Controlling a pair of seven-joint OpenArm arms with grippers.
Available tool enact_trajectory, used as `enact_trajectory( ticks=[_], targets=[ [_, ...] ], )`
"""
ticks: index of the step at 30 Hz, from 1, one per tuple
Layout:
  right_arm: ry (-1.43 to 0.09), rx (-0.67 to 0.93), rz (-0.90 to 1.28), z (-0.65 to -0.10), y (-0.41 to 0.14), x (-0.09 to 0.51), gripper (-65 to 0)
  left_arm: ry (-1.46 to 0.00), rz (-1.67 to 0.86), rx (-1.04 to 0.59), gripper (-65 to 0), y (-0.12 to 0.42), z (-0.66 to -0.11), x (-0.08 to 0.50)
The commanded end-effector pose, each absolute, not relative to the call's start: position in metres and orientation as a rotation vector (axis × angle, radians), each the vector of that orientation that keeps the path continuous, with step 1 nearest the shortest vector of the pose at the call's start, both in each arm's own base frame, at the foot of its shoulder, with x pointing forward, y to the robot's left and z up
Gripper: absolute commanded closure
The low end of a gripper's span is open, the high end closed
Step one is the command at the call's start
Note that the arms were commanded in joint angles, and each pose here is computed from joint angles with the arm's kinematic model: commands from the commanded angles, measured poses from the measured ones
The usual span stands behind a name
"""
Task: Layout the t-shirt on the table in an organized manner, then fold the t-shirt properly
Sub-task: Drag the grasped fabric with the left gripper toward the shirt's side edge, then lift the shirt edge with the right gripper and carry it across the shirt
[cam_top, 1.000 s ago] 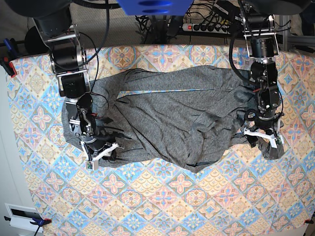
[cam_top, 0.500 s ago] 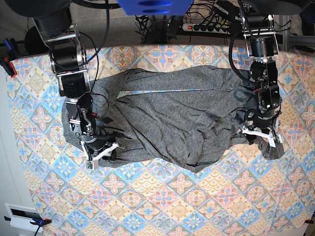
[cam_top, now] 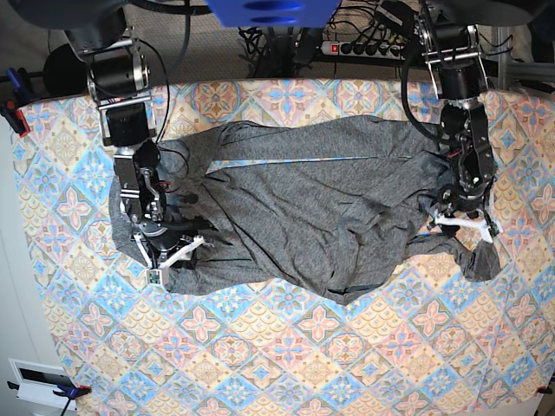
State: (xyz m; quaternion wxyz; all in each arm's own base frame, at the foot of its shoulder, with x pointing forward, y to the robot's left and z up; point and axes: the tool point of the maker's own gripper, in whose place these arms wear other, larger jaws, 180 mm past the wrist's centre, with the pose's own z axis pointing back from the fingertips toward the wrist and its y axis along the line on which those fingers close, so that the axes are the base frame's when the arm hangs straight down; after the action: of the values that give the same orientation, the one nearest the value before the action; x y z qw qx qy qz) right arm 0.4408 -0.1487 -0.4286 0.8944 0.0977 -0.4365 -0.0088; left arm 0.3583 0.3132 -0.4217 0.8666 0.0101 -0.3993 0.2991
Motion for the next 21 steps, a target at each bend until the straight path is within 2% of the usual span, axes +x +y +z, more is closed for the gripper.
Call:
enact_trajectory(
  ticks=[1, 15, 21],
  targets=[
    [-0.903, 0.208, 0.003, -0.418, -0.145, 0.445, -16.3, -0.851, 0.630, 0.010, -38.4, 0.315, -0.416, 0.366],
    [-1.164, 0.334, 0.142, -0.318, -0.087, 0.416, -16.3, -0.874, 0.638, -0.003, -38.4, 0.315, -0.409, 0.373],
    [-1.259, 0.387, 0.182, -0.280, -0.069, 0.396, -16.3, -0.919, 0.669, -0.083, -38.4, 0.304, -0.394, 0.382]
  ],
)
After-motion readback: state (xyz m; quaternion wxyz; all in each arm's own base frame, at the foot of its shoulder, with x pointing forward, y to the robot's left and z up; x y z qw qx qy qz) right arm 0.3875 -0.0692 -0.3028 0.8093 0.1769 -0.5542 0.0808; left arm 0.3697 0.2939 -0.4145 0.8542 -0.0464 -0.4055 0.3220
